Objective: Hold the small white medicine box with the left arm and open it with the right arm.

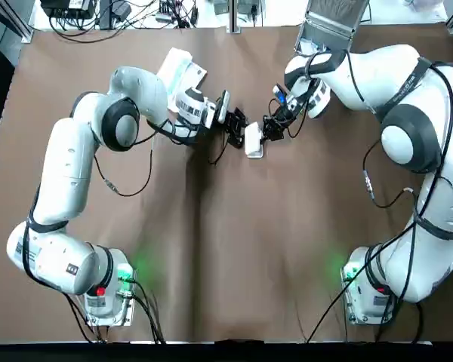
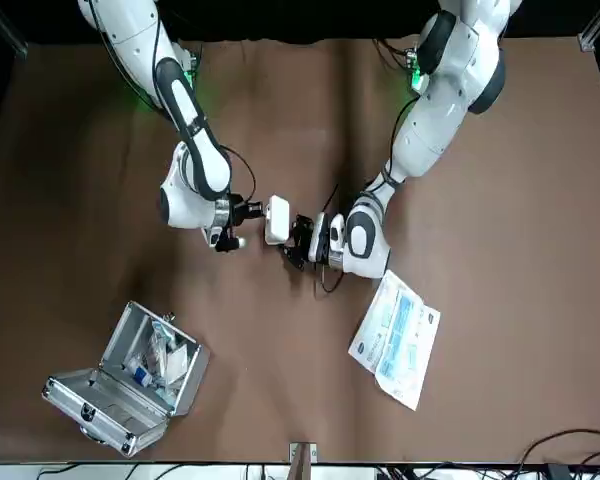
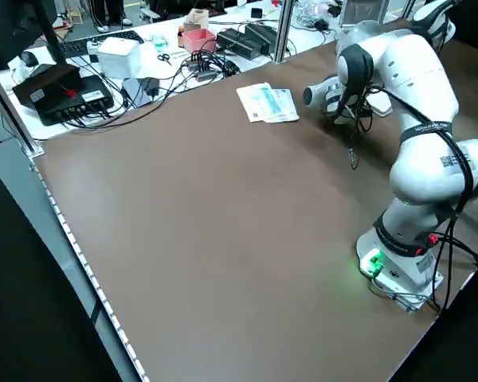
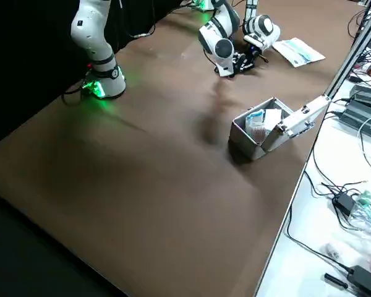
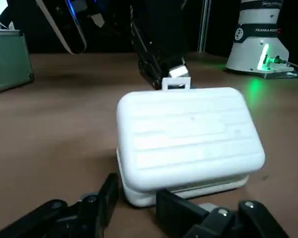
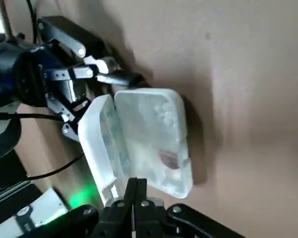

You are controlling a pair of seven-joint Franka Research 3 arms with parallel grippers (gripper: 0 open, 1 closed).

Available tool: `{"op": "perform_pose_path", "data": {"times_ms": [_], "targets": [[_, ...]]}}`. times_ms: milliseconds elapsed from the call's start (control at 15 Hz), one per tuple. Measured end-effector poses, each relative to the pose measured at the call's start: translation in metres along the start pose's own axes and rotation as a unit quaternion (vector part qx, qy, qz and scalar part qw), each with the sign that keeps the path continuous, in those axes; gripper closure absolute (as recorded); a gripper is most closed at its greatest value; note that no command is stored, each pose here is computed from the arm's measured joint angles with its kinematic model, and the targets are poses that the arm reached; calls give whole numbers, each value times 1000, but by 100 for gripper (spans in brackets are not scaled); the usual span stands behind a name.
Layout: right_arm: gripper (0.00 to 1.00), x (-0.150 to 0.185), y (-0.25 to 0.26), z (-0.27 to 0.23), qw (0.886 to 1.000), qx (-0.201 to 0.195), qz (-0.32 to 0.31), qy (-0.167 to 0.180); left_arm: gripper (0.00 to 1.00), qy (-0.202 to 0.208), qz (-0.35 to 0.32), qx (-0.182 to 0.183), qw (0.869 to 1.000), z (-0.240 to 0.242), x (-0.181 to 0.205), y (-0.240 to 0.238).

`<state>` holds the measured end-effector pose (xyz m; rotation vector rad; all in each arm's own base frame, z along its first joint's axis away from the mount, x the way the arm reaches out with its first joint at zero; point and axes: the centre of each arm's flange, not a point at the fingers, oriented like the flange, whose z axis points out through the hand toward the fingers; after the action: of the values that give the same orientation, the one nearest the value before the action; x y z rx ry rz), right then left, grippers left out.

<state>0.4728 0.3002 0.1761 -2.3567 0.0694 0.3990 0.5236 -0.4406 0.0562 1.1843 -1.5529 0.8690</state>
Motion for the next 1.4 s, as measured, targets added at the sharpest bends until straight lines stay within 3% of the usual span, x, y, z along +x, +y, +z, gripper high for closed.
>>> {"op": "perform_pose_path", "data": {"times_ms": [533, 1400], "targets": [[99, -1, -6, 7, 999, 35, -1, -9, 58, 0, 0, 0, 1000, 0, 0, 0], [99, -1, -18, 18, 999, 47, -2, -12, 56, 0, 0, 0, 1000, 0, 0, 0]]}}
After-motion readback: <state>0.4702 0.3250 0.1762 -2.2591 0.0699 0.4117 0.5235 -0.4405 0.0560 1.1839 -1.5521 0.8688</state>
